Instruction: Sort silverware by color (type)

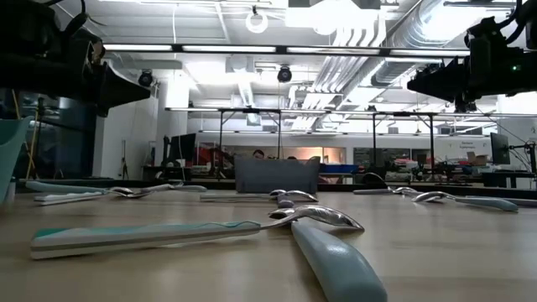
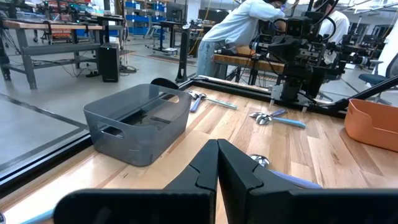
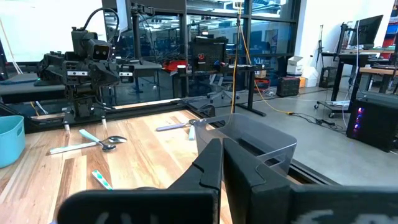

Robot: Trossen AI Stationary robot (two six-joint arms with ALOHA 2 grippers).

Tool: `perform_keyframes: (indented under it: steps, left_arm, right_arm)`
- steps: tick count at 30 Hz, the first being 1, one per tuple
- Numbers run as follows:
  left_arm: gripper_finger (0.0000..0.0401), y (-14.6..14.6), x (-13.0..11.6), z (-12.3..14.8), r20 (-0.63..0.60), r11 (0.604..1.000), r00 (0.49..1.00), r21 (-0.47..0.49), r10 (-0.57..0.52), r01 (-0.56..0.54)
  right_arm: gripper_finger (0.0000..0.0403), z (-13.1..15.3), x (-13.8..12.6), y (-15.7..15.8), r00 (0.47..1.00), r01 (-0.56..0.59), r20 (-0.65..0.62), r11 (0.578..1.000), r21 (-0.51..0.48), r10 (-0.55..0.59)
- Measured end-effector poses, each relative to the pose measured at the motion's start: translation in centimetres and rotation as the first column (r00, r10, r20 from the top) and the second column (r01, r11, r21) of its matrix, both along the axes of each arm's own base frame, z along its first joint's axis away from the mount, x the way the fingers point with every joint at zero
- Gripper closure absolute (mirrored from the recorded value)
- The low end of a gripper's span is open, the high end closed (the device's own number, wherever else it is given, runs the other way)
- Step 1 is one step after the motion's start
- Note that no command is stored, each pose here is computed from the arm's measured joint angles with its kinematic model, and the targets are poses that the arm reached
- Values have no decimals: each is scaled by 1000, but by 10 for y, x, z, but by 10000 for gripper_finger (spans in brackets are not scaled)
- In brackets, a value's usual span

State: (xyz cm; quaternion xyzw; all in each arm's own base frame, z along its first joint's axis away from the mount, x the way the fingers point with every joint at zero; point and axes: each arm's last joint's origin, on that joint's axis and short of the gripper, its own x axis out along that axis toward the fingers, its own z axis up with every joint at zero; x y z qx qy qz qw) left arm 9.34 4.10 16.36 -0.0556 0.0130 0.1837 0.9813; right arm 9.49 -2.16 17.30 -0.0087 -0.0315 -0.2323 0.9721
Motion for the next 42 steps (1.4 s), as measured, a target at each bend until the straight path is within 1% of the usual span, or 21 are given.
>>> perform_keyframes:
  steps: [24,26,29,31,33,35,37,42]
  left_arm:
    - [401,0,0,0,5,1000,1000,2,0,0]
    - [401,0,0,3,27,1000,1000,26,6,-7]
    - [401,1,0,10,78,996,997,89,22,-29]
    - [401,1,-1,13,93,988,995,148,33,-47]
    - [401,2,-1,16,97,976,993,198,68,-87]
    - [401,2,-2,17,108,974,990,197,90,-110]
    - [401,2,-2,18,142,981,986,163,85,-108]
    - [401,0,-3,27,238,987,971,145,29,-65]
  right_arm:
    - [403,0,0,0,1000,0,0,1000,0,0]
    - [403,0,0,0,1000,0,1,1000,0,0]
    - [403,0,0,0,1000,0,0,1000,0,0]
    - [403,0,0,0,1000,0,0,1000,0,0]
    - [403,0,0,0,1000,0,0,1000,0,0]
    - [403,0,0,0,1000,0,0,1000,0,0]
    - [403,0,0,0,1000,0,1,1000,0,0]
    - [403,0,0,0,1000,0,0,1000,0,0]
